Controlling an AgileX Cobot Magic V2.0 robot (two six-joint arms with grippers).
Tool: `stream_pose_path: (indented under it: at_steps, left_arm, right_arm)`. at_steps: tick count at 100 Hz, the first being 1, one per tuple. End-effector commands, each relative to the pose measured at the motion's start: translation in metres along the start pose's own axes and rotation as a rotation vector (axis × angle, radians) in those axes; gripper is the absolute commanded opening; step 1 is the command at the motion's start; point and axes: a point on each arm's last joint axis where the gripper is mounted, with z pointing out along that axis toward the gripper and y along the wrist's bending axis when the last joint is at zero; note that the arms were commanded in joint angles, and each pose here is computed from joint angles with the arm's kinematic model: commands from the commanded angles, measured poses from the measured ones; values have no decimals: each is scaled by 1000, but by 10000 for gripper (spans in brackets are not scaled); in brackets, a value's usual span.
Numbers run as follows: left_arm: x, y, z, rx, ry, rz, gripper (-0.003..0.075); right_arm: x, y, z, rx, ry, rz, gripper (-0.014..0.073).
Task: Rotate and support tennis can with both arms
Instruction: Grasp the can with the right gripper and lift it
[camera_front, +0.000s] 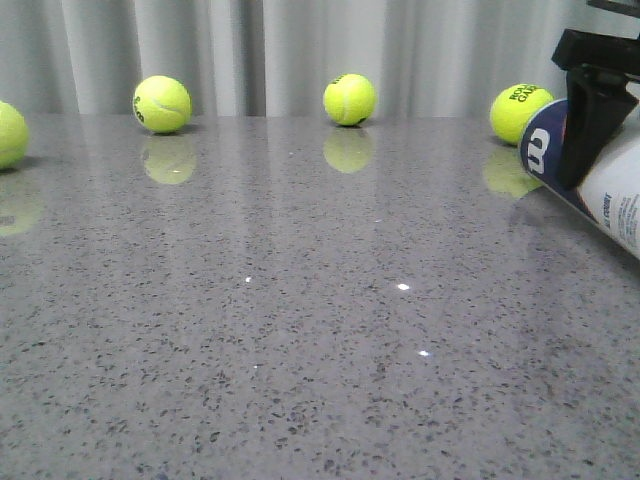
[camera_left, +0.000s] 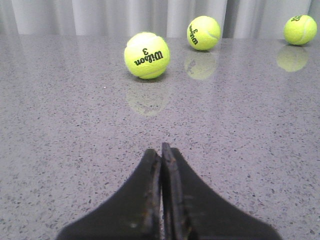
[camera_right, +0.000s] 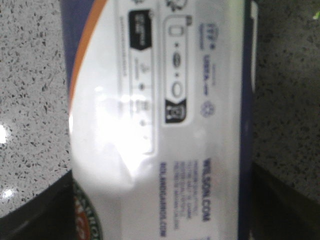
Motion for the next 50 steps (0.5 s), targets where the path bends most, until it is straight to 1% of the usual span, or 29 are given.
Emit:
stream_pose_path:
  at_steps: [1,2,6,12,19,29,36,40,50]
  left_arm:
    - [7,0,1,-3,-69,-10,-21]
    - [7,0,1,-3,-69,-10,-21]
    - [7,0,1,-3,-69,-10,-21]
    - [7,0,1,-3,-69,-10,-21]
    - [7,0,1,-3,-69,-10,-21]
    - [7,0,1,-3,-69,-10,-21]
    - [7,0,1,-3,-69,-10,-21]
    - [7,0,1,-3,-69,-10,-21]
    - [7,0,1,-3,-69,-10,-21]
  right_arm:
    - [-7,6,-18,-30,-89,-11,475]
    - [-7,6,-18,-30,-89,-11,475]
    - [-7,6,-18,-30,-87,-11,409]
    - [-7,6,-18,-30,-86,-11,350]
    - [-8,6,-19,-30,-89,-12,310]
    - [-11,11,-27,-27,-90,-36,304]
    - [-16,19,-38,-23,-98,-78,304]
    - [-18,25,-45,-21,-105,-121,304]
    - [-24,43,-61,-31,-143,-288,304]
